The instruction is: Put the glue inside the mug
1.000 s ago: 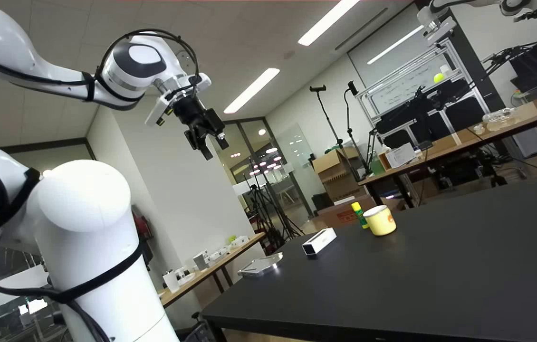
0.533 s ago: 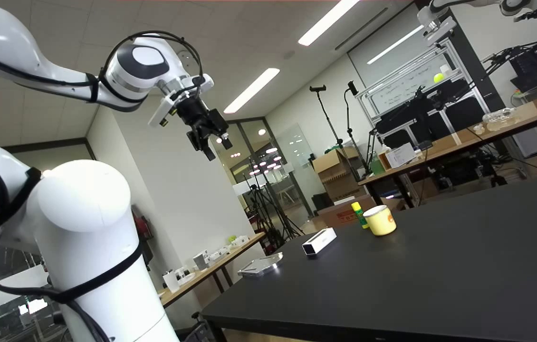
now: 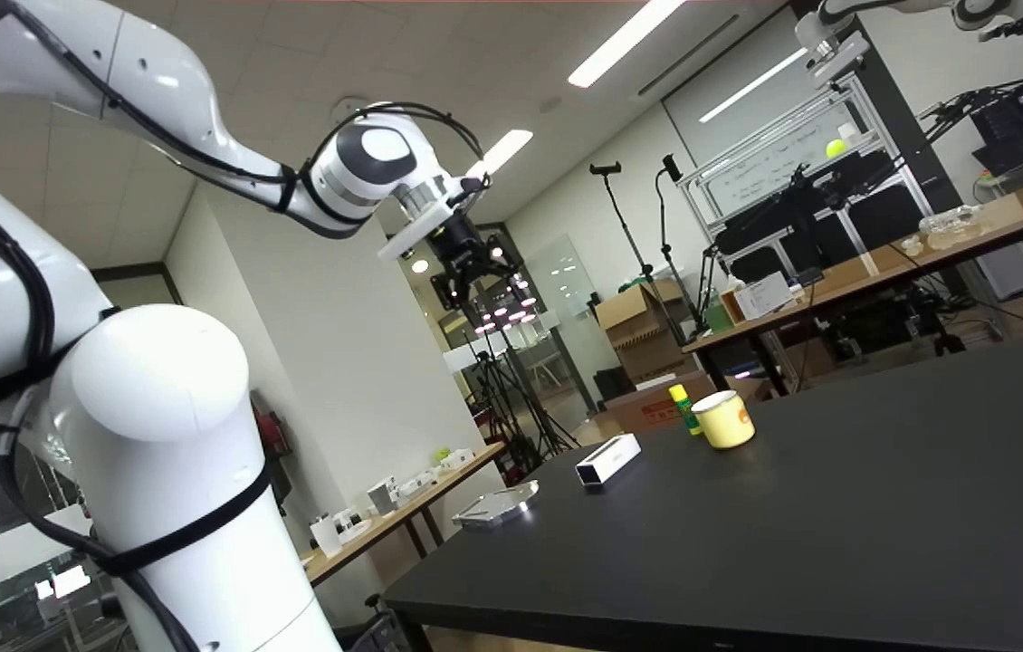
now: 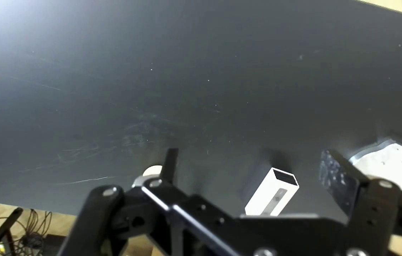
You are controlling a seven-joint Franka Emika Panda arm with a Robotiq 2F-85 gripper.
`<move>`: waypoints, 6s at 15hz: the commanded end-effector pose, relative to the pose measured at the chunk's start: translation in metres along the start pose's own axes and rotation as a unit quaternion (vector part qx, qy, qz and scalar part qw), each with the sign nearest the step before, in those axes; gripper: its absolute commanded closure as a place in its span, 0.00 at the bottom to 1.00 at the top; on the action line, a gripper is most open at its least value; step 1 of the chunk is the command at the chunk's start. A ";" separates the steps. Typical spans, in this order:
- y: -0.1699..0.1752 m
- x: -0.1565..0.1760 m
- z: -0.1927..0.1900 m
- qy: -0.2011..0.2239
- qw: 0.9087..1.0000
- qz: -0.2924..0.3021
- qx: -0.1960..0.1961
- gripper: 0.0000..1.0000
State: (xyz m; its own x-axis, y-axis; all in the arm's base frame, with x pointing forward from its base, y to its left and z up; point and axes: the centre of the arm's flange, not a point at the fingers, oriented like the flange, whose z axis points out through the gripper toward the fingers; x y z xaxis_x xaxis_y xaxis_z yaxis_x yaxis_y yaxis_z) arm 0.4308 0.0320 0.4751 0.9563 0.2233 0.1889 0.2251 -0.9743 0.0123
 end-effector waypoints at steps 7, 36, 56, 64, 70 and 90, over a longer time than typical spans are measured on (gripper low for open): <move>0.088 0.166 0.058 -0.041 0.997 -0.059 0.030 0.00; 0.101 0.355 0.175 -0.038 0.974 -0.221 -0.033 0.00; 0.089 0.383 0.233 -0.029 0.959 -0.279 -0.031 0.00; 0.068 0.341 0.254 -0.030 0.948 -0.314 -0.045 0.00; 0.067 0.340 0.260 -0.032 0.948 -0.314 -0.045 0.00; 0.073 0.412 0.289 0.040 0.940 -0.328 -0.085 0.00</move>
State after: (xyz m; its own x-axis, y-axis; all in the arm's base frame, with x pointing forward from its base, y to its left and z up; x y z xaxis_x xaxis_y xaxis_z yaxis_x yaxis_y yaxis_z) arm 0.8299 0.0501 0.2706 0.6334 0.7657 0.1122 0.7255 -0.6380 0.2582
